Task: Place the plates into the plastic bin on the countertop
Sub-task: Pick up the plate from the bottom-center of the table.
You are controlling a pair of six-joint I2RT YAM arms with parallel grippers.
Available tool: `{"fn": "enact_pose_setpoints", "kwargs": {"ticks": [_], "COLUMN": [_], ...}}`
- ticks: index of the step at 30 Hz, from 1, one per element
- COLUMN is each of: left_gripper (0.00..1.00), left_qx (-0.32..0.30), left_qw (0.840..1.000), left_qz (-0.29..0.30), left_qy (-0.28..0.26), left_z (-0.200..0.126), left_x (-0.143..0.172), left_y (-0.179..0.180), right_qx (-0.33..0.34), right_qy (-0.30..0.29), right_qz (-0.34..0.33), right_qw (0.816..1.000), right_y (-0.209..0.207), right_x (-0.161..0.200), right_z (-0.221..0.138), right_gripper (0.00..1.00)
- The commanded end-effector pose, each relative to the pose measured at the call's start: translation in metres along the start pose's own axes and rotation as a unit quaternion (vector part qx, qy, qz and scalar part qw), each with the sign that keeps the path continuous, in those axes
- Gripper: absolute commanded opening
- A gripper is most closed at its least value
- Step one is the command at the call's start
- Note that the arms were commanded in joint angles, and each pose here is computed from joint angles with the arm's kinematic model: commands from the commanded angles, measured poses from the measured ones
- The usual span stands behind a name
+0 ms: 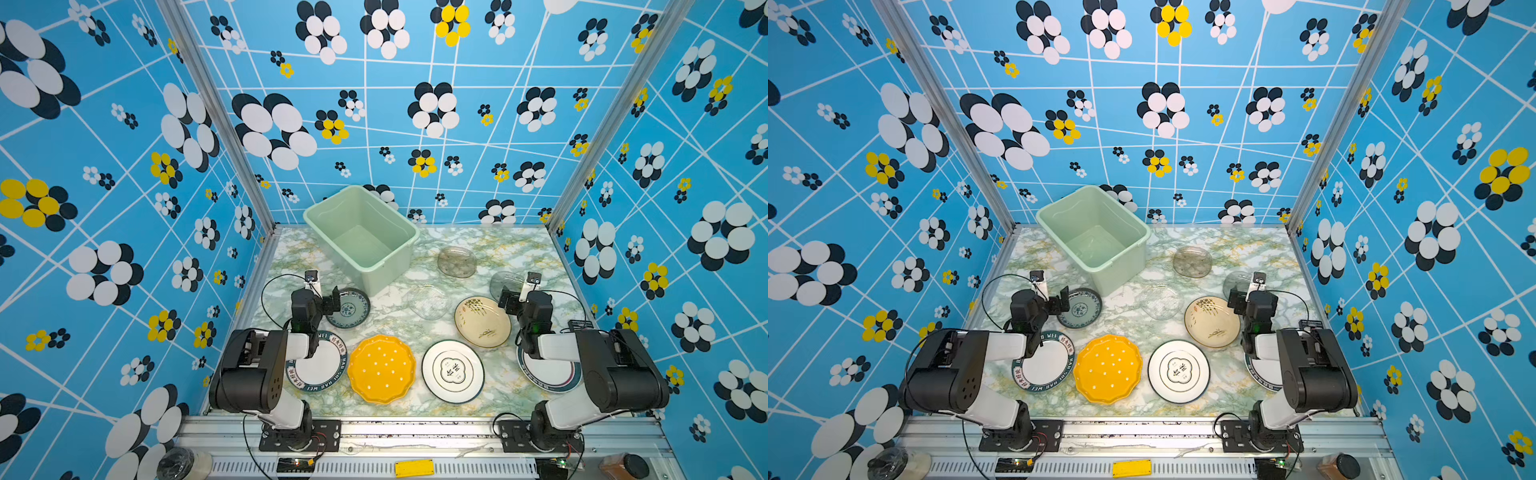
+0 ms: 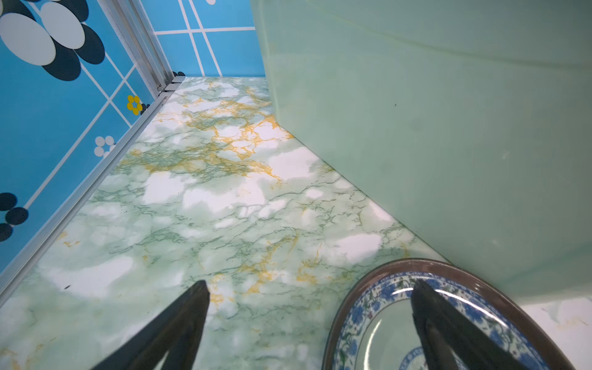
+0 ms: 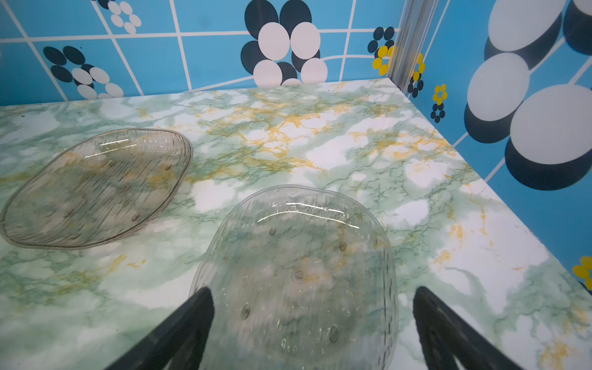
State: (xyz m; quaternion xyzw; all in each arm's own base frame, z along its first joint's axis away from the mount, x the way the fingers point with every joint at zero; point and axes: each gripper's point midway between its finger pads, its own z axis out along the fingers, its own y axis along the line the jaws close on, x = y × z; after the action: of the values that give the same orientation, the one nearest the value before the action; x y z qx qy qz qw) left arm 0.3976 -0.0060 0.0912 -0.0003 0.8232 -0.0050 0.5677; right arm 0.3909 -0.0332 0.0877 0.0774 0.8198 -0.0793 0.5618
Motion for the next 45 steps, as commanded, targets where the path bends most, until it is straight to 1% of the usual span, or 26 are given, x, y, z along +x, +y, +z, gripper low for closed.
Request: {"fn": "enact_pose_setpoints", "kwargs": {"ticks": [1, 22, 25, 28, 30, 32, 33, 35, 37, 38, 39, 41, 43, 45], "left_gripper": [0.99, 0.99, 0.99, 0.99, 0.99, 0.99, 0.99, 0.99, 0.99, 0.99, 0.99, 0.99, 0.99, 0.99], "left_qx": [0.007, 0.011, 0.003, -0.014, -0.025, -0.029, -0.031, -0.035, -0.047, -0.062, -0.093, -0.140, -0.108, -0.089], "left_qw": [1.000, 1.000, 1.000, 1.000, 1.000, 0.999, 0.999, 0.999, 0.996, 0.992, 0.981, 0.956, 0.948, 0.934], "left_qz": [0.008, 0.004, 0.004, -0.003, -0.004, -0.010, -0.017, -0.035, -0.077, -0.113, -0.169, -0.253, -0.291, -0.337], "left_qy": [-0.011, -0.011, -0.012, -0.012, -0.009, -0.018, -0.016, -0.008, 0.001, 0.009, 0.021, 0.045, 0.067, 0.080], "left_z": [-0.001, -0.001, -0.001, -0.007, -0.016, -0.031, -0.040, -0.059, -0.083, -0.098, -0.113, -0.140, -0.155, -0.167], "left_x": [-0.004, -0.004, -0.005, -0.017, -0.029, -0.048, -0.058, -0.076, -0.091, -0.094, -0.089, -0.078, -0.071, -0.061], "left_y": [-0.003, -0.003, 0.000, 0.006, 0.009, 0.010, 0.011, 0.012, 0.017, 0.023, 0.033, 0.048, 0.039, 0.031], "right_qx": [0.008, 0.007, 0.008, 0.012, 0.006, -0.007, -0.006, -0.006, 0.013, 0.018, -0.016, -0.094, -0.131, -0.156], "right_qy": [-0.015, -0.016, -0.015, -0.022, -0.006, 0.013, 0.011, 0.009, 0.038, 0.064, 0.074, 0.080, 0.089, 0.107], "right_qz": [0.012, 0.012, 0.012, 0.014, 0.006, 0.003, 0.028, 0.081, 0.180, 0.230, 0.252, 0.259, 0.280, 0.286], "right_qw": [1.000, 1.000, 1.000, 1.000, 1.000, 1.000, 1.000, 0.997, 0.983, 0.971, 0.965, 0.958, 0.947, 0.939], "right_y": [-0.002, -0.002, -0.002, -0.003, -0.001, 0.003, 0.001, -0.001, -0.009, -0.012, -0.003, 0.020, 0.031, 0.039], "right_x": [-0.006, -0.007, -0.006, -0.015, -0.029, -0.045, -0.059, -0.085, -0.100, -0.101, -0.109, -0.123, -0.130, -0.132], "right_z": [-0.003, -0.003, -0.003, -0.004, -0.007, -0.014, -0.020, -0.035, -0.055, -0.068, -0.077, -0.092, -0.106, -0.120], "right_gripper": [0.99, 1.00, 0.99, 0.99, 0.99, 0.99, 0.99, 0.99, 0.99, 1.00, 0.99, 1.00, 0.99, 0.99]}}
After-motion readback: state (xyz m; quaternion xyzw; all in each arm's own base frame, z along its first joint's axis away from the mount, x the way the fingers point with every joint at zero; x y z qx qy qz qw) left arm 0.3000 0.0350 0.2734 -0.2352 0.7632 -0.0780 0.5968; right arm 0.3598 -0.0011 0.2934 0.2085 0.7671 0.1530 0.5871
